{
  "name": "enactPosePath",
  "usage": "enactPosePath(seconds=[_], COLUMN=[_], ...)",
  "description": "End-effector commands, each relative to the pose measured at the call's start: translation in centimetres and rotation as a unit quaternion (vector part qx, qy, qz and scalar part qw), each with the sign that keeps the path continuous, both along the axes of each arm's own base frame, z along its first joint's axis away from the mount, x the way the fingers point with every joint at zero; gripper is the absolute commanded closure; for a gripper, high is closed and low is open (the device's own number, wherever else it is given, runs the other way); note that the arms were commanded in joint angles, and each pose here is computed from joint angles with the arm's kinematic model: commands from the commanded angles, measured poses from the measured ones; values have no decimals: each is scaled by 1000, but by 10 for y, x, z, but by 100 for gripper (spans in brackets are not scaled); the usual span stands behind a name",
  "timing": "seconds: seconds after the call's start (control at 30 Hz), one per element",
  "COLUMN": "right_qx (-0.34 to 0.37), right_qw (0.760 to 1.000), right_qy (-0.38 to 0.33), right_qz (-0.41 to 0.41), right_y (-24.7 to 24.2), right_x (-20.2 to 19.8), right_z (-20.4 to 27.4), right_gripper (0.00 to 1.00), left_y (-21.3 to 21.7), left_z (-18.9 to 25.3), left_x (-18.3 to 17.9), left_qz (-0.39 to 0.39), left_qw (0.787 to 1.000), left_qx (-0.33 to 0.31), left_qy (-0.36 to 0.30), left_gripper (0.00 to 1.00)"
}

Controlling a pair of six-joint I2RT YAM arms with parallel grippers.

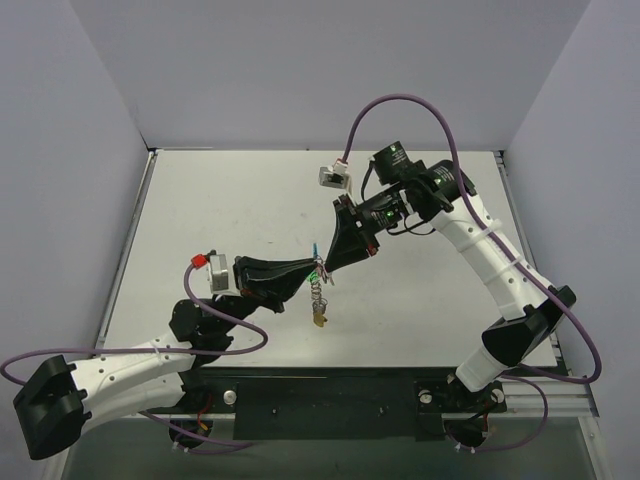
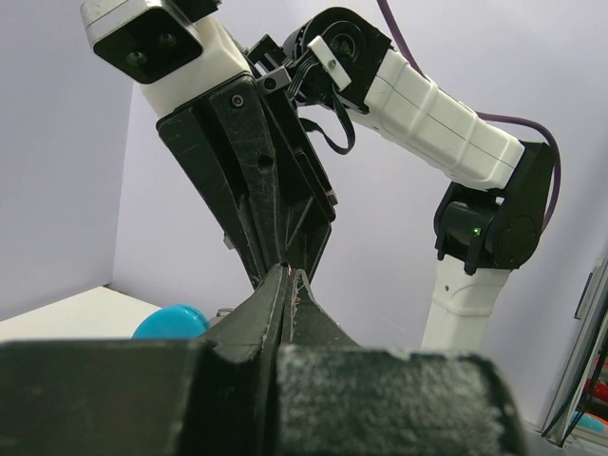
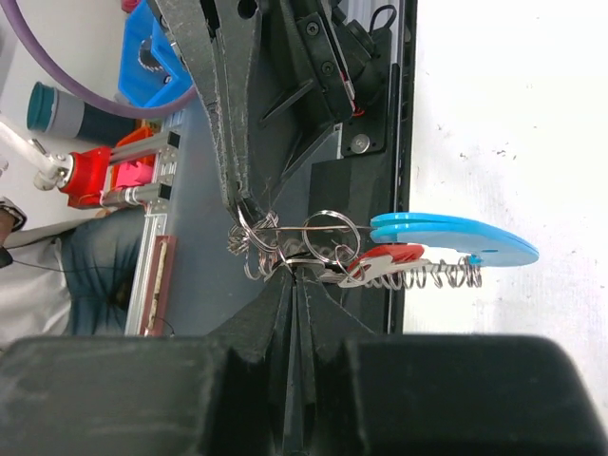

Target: Put the keys on the keyring

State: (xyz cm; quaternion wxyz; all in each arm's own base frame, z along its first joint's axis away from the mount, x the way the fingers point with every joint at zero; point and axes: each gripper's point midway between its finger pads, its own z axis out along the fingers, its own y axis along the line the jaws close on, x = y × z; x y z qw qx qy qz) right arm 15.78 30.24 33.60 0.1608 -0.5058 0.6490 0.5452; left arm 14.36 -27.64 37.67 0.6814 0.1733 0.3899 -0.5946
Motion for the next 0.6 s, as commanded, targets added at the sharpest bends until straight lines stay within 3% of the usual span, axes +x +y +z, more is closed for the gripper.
enactPosePath(seconds=[0.0,0.43,0.57], right_qx=[25,39,27], right_qw=[999,998,995], right_qy=[16,52,91], right_qz=[-12,-28,-38], right_y=[4,16,24], right_x=[2,3,2], right_z=[16,26,21], right_gripper=[100,100,100], left_y=[4,-5,-3], left_z=[16,-4,-3], left_x=[-18,-12,-12], left_qz=[-35,-44,-45], left_qw=[999,999,999], left_qx=[-16,28,24], left_qy=[-26,-9,-10], left_gripper=[100,100,100])
